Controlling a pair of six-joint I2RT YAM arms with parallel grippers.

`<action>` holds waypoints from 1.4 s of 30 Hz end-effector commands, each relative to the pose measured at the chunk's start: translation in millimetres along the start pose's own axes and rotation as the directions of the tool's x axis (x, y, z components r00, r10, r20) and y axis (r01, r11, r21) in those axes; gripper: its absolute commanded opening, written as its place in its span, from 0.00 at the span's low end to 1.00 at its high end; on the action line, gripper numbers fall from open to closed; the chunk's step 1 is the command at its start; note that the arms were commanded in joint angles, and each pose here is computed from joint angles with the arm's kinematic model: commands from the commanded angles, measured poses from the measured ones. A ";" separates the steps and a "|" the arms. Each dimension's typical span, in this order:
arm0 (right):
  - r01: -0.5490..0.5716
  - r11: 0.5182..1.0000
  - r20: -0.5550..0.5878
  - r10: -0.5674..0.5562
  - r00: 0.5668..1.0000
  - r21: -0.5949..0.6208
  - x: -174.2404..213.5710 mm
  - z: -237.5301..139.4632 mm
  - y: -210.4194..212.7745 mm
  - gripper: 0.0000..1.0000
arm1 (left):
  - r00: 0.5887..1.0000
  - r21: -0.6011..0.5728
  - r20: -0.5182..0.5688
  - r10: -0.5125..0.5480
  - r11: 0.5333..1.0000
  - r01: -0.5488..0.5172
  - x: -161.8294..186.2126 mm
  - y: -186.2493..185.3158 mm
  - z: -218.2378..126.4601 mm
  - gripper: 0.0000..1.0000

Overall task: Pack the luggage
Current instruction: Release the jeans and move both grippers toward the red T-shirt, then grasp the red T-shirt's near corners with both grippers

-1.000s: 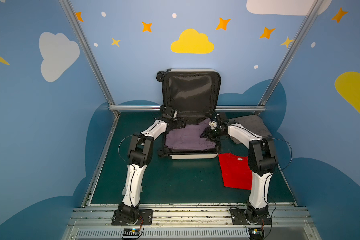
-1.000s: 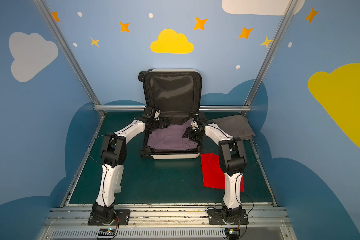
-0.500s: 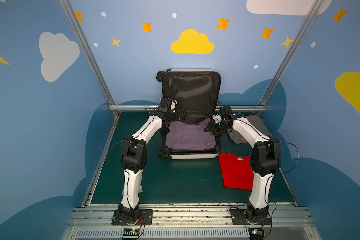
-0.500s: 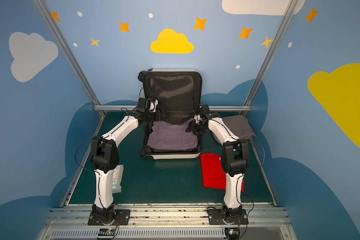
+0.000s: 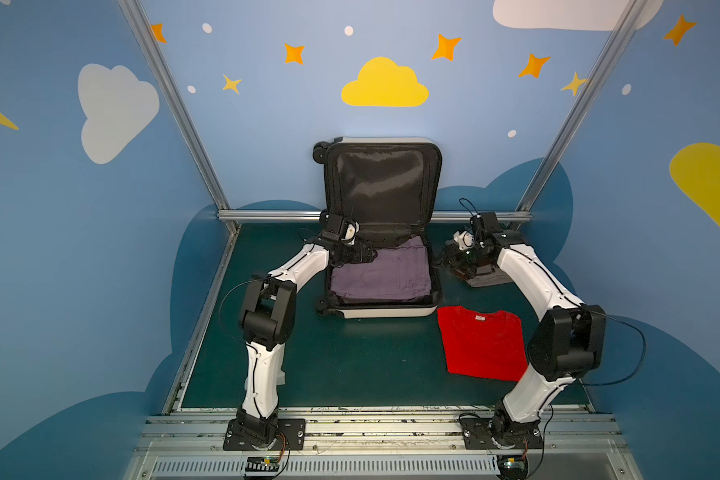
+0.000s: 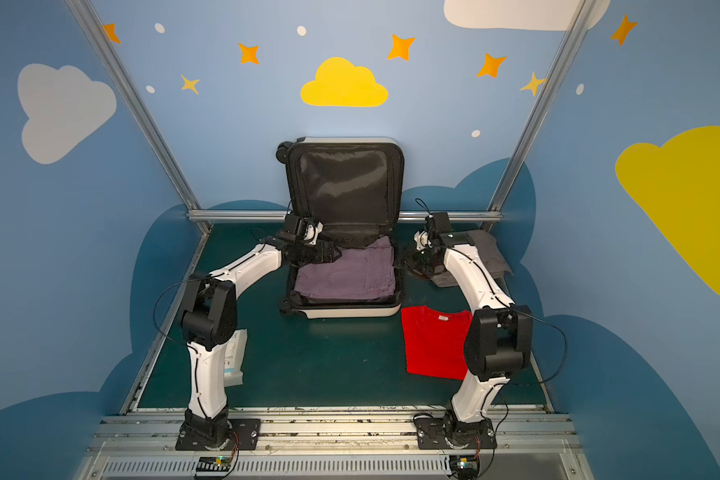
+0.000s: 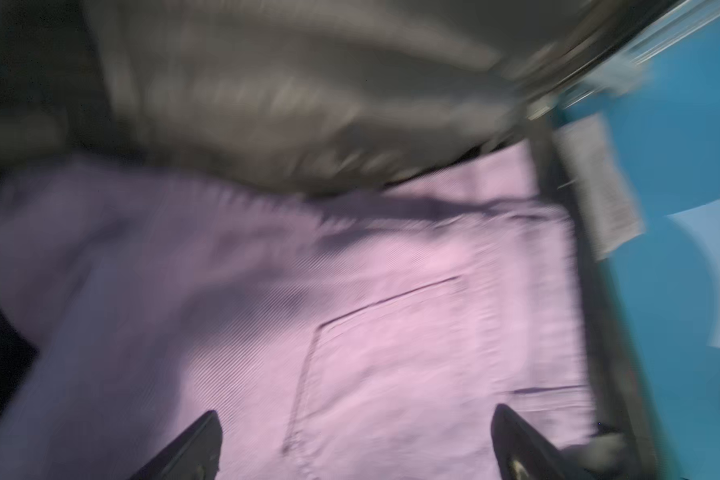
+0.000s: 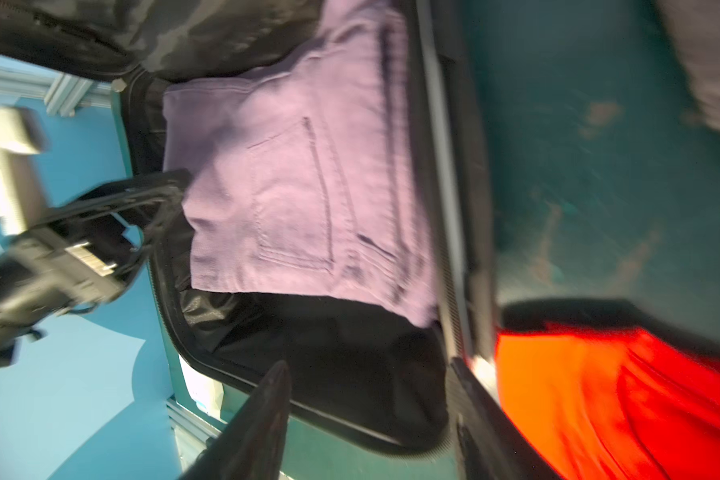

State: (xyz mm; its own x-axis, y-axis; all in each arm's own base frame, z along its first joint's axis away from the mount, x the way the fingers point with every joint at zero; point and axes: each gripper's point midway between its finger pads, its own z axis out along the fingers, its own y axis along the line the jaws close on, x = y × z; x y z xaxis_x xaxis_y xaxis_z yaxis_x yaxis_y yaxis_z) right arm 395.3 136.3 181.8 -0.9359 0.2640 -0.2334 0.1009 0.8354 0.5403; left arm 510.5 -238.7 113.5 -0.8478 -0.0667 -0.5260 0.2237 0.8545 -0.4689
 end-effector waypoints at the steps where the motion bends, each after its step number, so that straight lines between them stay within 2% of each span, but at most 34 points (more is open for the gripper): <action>1: -0.033 0.999 0.024 0.033 0.999 0.012 9.8 -23.1 -16.7 0.60 | 0.999 -0.064 0.049 0.013 0.998 -0.009 -12.0 17.6 -3.8 1.00; 5: -0.087 0.996 0.028 0.086 0.996 0.024 24.1 -34.9 -39.6 0.60 | 0.997 -0.121 0.072 -0.007 0.993 0.016 -11.6 38.6 -3.9 1.00; 9: -0.139 0.989 0.022 0.138 0.990 0.049 37.5 -41.4 -62.5 0.60 | 0.996 -0.095 0.086 0.008 0.996 0.001 -15.9 34.4 -5.7 1.00; 13: -0.206 0.975 0.033 0.204 0.978 0.082 45.6 -51.8 -88.9 0.60 | 0.993 -0.012 0.113 0.034 0.999 -0.033 -26.4 3.0 -18.7 1.00; 19: -0.343 0.930 0.065 0.337 0.939 0.135 59.0 -64.1 -135.9 0.62 | 0.991 0.144 0.103 0.091 0.984 -0.105 -18.0 -80.8 -51.9 1.00; 24: -0.463 0.872 0.097 0.453 0.886 0.158 72.1 -68.4 -167.4 0.65 | 0.996 0.239 0.054 0.067 0.968 -0.078 30.1 -138.2 -67.3 1.00; 28: -0.551 0.813 0.144 0.532 0.835 0.189 83.0 -73.3 -192.4 0.67 | 0.998 0.286 -0.004 0.062 0.957 -0.059 87.7 -178.5 -70.3 1.00; 33: -0.632 0.756 0.192 0.603 0.774 0.170 88.3 -79.2 -211.6 0.67 | 0.997 0.307 -0.053 0.051 0.951 -0.033 154.4 -214.3 -66.5 1.00; 37: -0.663 0.735 0.206 0.633 0.746 0.140 87.9 -81.8 -217.8 0.67 | 0.991 0.311 -0.118 0.067 0.950 -0.027 210.3 -241.5 -46.9 1.00; 42: -0.668 0.735 0.202 0.641 0.740 0.116 86.7 -79.5 -218.6 0.66 | 0.984 0.322 -0.166 0.062 0.947 -0.005 243.5 -264.4 -15.5 0.98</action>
State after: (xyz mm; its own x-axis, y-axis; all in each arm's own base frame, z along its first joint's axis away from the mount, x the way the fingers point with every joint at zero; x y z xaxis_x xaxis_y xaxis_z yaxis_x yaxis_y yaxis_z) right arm 264.8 -64.0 105.4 -0.5672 0.8236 0.0088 0.7434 0.5073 0.4359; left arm 225.7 -456.8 120.3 -0.8927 0.1470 -0.4259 0.4123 0.6477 -0.6407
